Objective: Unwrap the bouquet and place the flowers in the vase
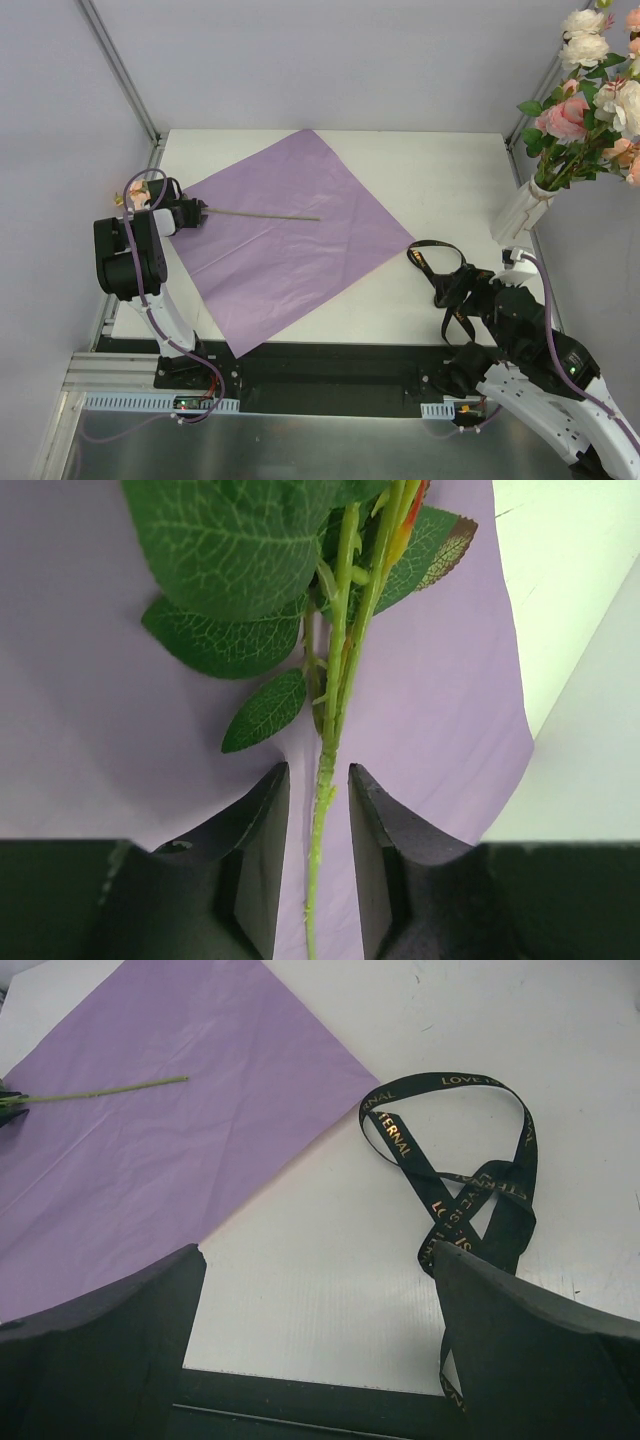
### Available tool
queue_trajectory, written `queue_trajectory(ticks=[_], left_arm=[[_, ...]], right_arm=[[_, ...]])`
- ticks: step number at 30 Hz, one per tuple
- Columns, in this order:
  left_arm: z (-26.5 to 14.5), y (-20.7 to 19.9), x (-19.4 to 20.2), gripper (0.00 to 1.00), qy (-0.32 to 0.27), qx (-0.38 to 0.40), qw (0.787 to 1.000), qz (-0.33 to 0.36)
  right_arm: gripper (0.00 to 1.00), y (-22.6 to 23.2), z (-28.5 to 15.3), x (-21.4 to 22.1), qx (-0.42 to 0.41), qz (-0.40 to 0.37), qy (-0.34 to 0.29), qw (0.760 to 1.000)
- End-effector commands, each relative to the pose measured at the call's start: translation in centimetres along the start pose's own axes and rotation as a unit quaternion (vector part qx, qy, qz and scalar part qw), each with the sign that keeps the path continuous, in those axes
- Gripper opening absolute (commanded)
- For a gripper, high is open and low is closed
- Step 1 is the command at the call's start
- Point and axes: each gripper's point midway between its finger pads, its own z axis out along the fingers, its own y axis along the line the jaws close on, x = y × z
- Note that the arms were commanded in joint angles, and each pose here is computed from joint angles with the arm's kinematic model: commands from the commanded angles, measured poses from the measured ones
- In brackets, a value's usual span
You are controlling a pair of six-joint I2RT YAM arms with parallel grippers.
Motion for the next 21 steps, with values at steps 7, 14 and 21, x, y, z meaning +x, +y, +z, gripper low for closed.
queue_trajectory(ticks=[7, 14, 21], left_arm=[[1.5, -1.0, -1.2, 0.26, -0.024, 0.03, 0.999, -0.022], [2.0, -1.4, -1.3, 0.07, -0.022, 0.043, 0.999, -0.013], [-0.4, -5.3, -0.7, 0.0, -0.009, 0.117, 0.993, 0.01]], right_arm=[[0.99, -0.2, 0.1, -0.3, 0.013, 0.005, -0.003, 1.0], [0.99, 0.2, 0.2, -0.6, 0.013, 0.008, 0.0, 1.0], [0.99, 0.4, 0.4, -0.7, 0.014, 0.01, 0.002, 1.0]])
